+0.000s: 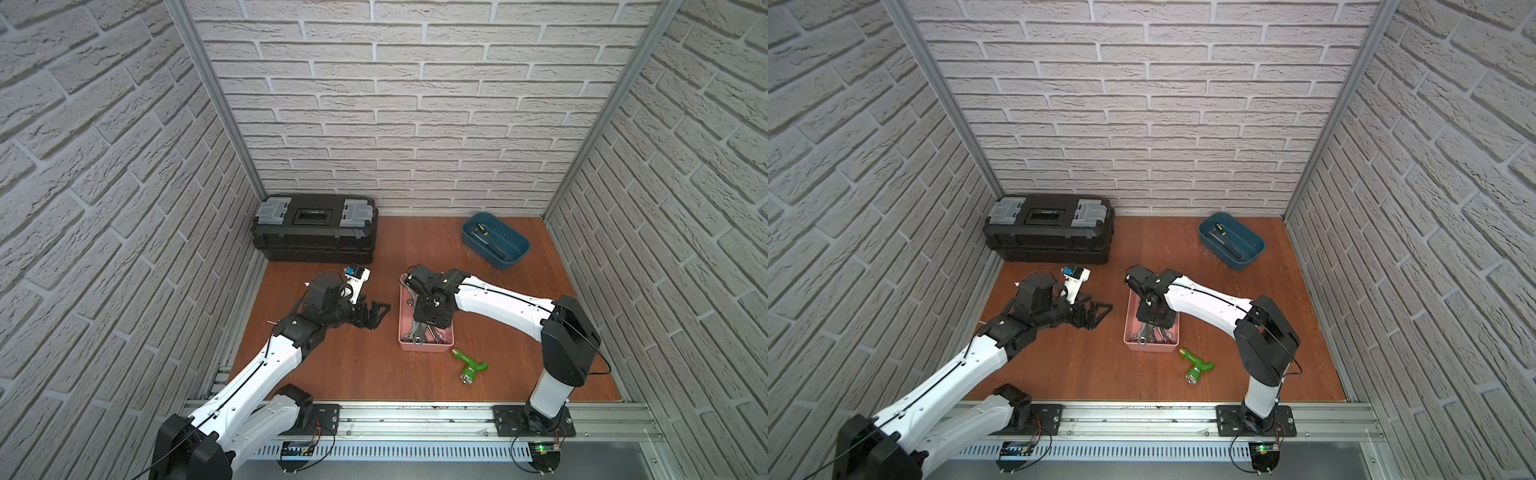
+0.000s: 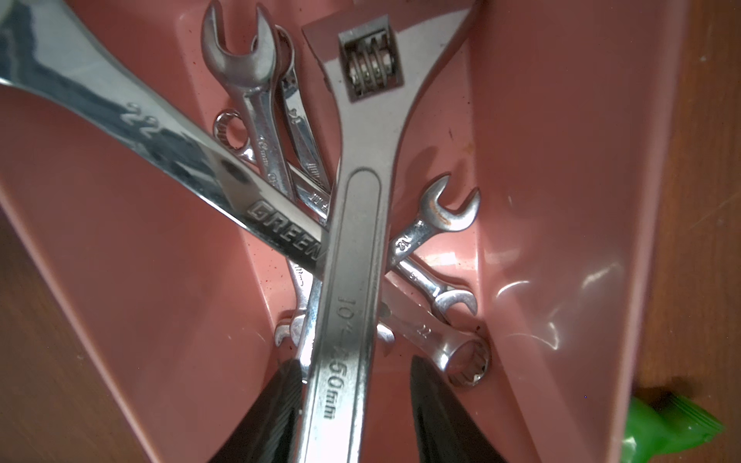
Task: Take out the wrench from the storage box
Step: Adjust the wrench in the storage box.
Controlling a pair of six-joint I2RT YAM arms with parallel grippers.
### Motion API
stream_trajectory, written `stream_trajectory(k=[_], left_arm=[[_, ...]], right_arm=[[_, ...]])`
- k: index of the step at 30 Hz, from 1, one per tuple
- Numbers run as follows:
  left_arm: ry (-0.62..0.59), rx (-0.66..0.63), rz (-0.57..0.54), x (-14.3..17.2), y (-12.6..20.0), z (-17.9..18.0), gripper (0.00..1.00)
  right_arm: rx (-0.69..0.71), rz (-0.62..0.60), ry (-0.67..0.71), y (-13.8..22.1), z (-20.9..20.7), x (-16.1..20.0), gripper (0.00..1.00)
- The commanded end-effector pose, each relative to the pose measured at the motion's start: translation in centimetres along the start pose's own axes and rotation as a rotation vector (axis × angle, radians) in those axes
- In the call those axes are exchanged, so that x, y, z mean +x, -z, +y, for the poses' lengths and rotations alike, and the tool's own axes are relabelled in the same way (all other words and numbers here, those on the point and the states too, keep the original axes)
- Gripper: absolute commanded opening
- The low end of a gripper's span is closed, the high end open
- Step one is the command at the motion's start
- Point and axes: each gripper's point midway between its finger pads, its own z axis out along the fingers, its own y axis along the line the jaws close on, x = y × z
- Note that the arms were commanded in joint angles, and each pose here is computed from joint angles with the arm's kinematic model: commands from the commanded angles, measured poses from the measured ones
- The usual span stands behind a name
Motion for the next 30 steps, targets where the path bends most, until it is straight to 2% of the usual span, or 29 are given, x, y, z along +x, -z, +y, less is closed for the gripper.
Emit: stream_trajectory(k=[1,10,21,30], left_arm=[[-0.028,-0.015,0.010,1.0,0.2,0.2,0.98],[-0.027,-0.018,0.015,1.5,0.2,0.0,0.98],[-0.026,-0.013,0.039,2.3,0.0,0.0,0.98],[-0.029,-0.009,0.049,2.6,0.0,0.0,0.98]], right_arm=[[0.021,-0.015,-0.021,-0.8,-0.1,-0.1,0.48],[0.022,-0.001,-0.060,-2.4,0.0,-0.4,0.43],[-0.004,-0.003,-0.081,-2.5,0.4,-0.6,0.21],[-0.067,-0.028,-0.110,-0.1,0.4,-0.6,0.06]])
